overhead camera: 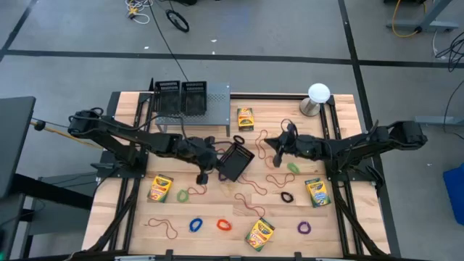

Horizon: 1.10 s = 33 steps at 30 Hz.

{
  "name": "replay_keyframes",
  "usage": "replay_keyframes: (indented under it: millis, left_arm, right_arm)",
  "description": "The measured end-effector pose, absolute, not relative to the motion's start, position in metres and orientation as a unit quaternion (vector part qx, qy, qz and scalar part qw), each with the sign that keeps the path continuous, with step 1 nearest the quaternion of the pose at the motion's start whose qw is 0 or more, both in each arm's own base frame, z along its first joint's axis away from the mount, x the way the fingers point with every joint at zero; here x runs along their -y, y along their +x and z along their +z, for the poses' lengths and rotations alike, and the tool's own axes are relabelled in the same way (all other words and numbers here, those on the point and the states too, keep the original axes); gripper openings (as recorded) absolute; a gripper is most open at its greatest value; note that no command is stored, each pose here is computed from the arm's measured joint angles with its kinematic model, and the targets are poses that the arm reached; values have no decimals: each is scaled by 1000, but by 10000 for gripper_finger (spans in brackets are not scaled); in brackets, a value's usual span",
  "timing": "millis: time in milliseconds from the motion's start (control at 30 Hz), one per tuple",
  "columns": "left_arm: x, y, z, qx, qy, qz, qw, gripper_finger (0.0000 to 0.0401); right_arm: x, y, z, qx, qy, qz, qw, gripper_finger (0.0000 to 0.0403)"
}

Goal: Pick & Place Office Desk Supplies
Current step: Put the black bin on the shelf

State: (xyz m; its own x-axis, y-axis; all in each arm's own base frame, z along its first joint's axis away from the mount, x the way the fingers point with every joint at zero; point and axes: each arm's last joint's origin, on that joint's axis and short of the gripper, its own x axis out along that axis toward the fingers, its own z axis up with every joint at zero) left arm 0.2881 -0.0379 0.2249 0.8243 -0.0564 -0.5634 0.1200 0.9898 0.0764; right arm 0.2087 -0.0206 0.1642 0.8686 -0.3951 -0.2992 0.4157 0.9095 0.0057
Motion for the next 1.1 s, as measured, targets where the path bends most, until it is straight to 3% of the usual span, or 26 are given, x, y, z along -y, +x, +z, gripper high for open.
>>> replay_keyframes:
  millis: [367, 633, 867, 1100]
  left_arm:
    - [64, 328, 217, -431, 101, -41, 896, 130]
    - [68, 352, 196, -530, 148, -32, 834, 155]
    - [72, 355, 185, -551, 181, -39, 814, 123]
    - [76, 358, 182, -540, 201, -46, 816, 22]
  right_arm:
    - [23, 208, 163, -159, 23, -193, 968, 11]
    - [23, 207, 160, -177, 10, -189, 966, 8]
    - [23, 207, 159, -182, 9, -183, 966, 10]
    - [23, 207, 159, -182, 4, -182, 966, 11]
